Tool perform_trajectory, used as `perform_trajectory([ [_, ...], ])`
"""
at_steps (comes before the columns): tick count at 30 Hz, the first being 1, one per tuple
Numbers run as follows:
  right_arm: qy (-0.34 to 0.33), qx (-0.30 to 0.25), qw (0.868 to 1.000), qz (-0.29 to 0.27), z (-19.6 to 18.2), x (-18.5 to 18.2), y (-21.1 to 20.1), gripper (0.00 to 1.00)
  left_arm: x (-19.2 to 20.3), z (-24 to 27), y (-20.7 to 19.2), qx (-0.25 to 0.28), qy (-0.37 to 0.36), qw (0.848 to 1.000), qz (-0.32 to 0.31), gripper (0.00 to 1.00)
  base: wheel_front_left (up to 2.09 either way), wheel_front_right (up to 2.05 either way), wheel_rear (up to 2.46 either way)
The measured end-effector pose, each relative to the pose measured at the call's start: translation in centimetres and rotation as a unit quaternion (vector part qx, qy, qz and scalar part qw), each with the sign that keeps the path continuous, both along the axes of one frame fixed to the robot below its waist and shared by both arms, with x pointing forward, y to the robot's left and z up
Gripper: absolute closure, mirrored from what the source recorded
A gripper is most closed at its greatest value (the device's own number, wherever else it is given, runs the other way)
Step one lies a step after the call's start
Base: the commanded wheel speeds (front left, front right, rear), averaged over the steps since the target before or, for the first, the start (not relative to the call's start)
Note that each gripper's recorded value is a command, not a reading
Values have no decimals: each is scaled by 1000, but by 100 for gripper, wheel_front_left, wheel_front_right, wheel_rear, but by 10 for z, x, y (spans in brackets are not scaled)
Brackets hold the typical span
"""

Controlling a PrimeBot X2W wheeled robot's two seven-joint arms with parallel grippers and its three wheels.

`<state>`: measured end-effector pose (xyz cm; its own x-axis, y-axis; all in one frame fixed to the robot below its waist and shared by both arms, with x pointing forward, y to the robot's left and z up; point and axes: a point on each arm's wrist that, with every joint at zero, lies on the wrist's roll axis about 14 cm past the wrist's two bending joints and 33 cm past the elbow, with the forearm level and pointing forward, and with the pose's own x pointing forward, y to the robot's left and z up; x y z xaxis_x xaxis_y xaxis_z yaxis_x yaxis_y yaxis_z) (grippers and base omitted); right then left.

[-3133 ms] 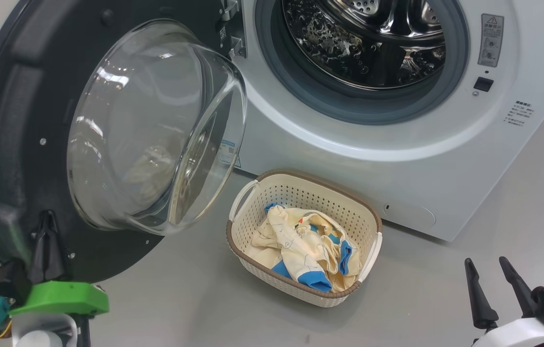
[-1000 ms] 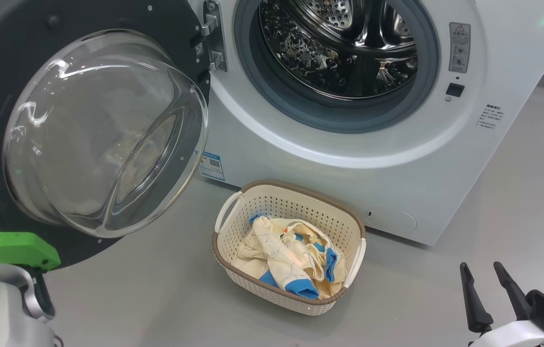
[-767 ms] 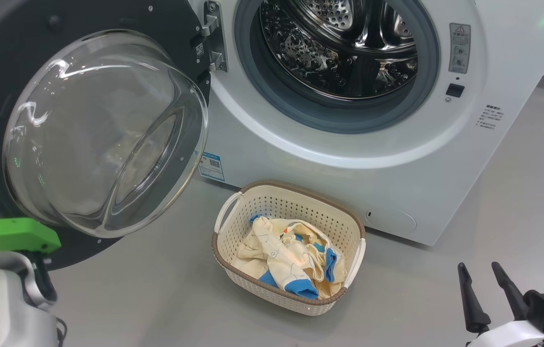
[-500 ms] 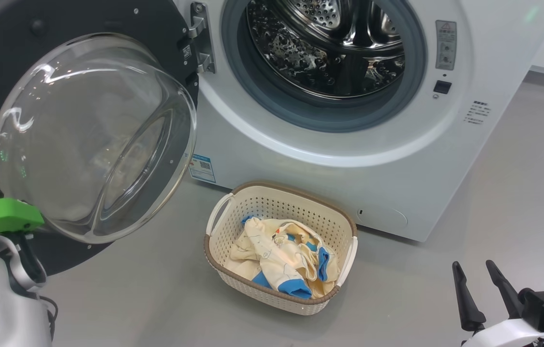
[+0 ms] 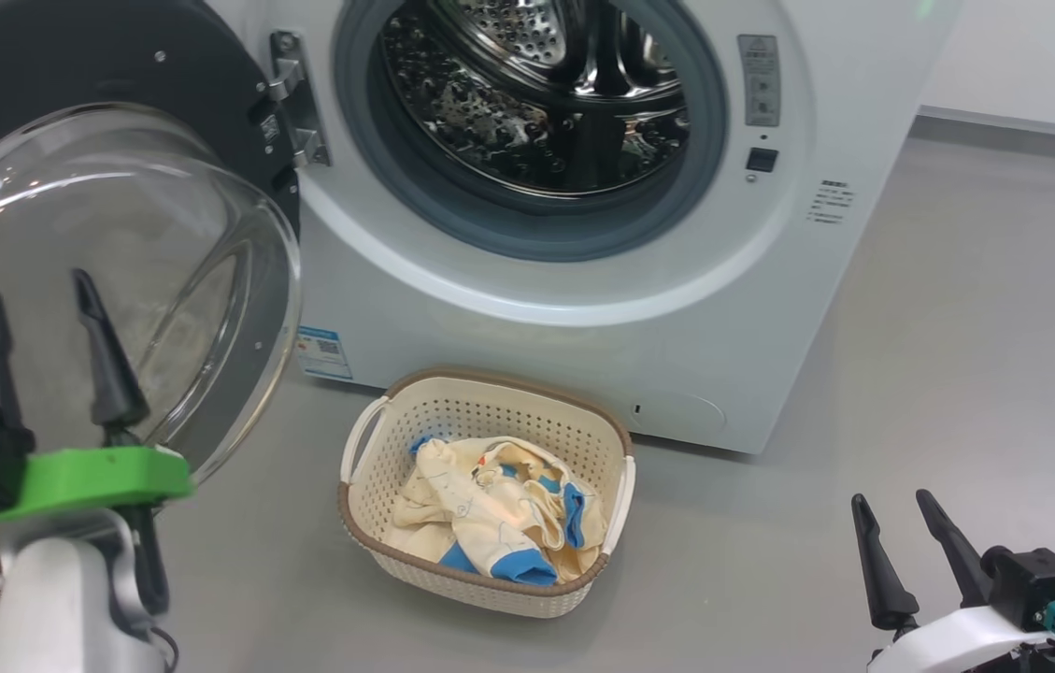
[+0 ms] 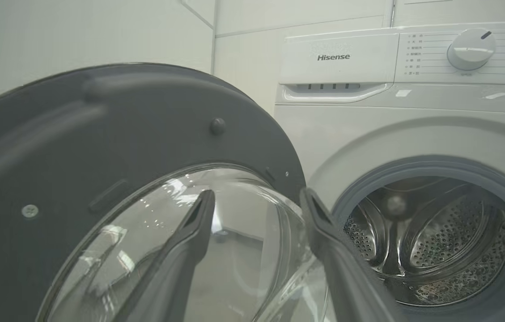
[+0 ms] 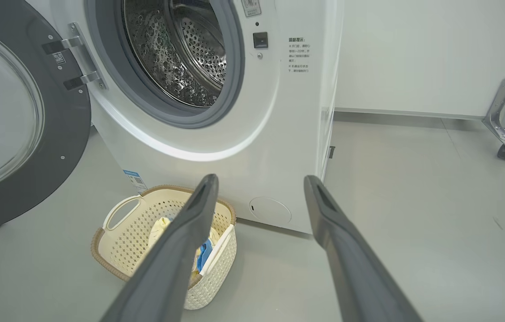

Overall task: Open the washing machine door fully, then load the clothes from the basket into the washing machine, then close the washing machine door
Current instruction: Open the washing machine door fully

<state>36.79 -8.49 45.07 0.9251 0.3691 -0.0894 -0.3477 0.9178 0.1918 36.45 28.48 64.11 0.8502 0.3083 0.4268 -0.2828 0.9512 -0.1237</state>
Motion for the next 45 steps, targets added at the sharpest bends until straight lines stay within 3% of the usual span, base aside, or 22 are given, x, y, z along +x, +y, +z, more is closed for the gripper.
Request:
perform_trajectory([
  [6,-15,4,1000,-21,10,-1,-12,0,12,-31,-48,1,39,996,-84,0,0,0,0],
  [13,-25,7,998,-56,16,-8,-34,0,13,-84,-84,-25,107,984,-141,0,0,0,0],
  [25,-36,8,994,-105,23,-16,-65,0,9,-144,-117,-55,189,962,-188,0,0,0,0],
  [45,-36,3,988,-149,23,-23,-93,0,10,-160,-151,-40,215,946,-241,0,0,0,0],
])
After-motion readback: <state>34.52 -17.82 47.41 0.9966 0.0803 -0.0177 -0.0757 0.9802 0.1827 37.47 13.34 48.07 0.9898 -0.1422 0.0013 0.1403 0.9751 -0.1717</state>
